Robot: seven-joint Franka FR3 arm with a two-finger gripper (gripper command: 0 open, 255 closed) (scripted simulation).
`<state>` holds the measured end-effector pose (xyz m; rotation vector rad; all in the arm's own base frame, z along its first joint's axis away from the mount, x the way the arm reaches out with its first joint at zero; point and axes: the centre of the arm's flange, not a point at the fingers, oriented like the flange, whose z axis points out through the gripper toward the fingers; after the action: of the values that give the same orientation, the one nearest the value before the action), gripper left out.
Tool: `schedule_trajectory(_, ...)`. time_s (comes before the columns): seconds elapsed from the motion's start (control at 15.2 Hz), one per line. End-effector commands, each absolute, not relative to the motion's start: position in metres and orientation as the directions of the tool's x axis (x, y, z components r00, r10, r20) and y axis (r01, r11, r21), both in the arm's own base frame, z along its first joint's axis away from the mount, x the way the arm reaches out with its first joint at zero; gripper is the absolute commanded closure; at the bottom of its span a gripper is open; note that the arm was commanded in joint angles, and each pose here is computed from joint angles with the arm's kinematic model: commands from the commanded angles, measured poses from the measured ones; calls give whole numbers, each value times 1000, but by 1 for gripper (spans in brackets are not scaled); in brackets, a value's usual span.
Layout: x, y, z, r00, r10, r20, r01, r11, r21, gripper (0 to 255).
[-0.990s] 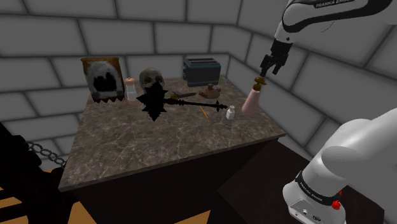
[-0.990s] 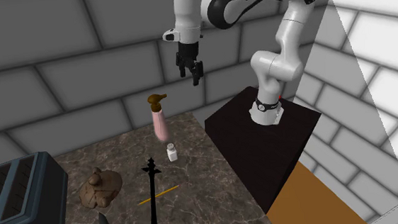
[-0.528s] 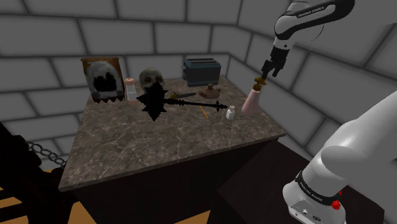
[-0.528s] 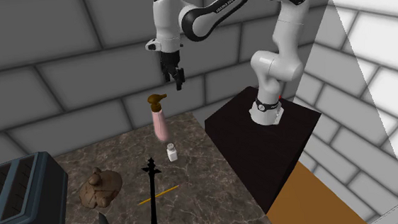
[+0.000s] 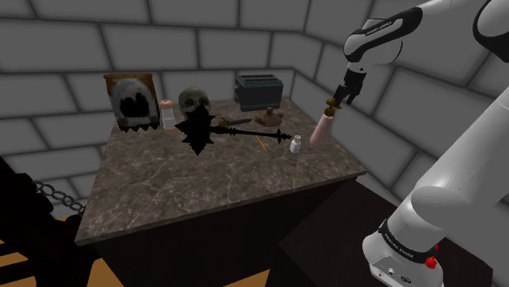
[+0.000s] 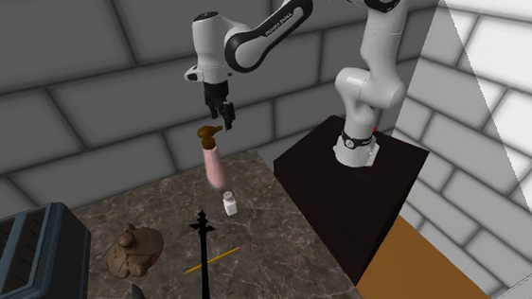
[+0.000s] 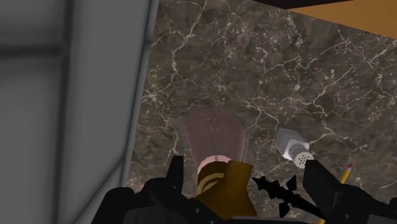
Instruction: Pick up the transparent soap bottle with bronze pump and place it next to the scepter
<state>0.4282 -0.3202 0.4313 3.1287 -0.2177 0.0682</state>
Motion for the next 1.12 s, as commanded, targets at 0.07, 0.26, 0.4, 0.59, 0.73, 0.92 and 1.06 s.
schedule_trajectory(0.07, 430, -321, 416, 989, -138, 44, -138, -990, 2, 0)
schedule_trajectory(0.26, 430, -321, 413, 989, -138, 44, -138, -990, 2, 0)
schedule_trajectory(0.4, 430, -321, 413, 989, -138, 44, -138, -990, 2, 0)
schedule_trajectory(0.59, 430, -321, 413, 989, -138, 44, -138, -990, 2, 0)
schedule_trajectory(0.73, 430, -321, 413, 989, -138, 44, -138, -990, 2, 255)
schedule_trajectory(0.92, 430, -321, 413, 989, -138, 44, -138, -990, 2, 255)
schedule_trajectory(1.06, 430, -321, 413, 989, -138, 44, -138, -990, 2, 255)
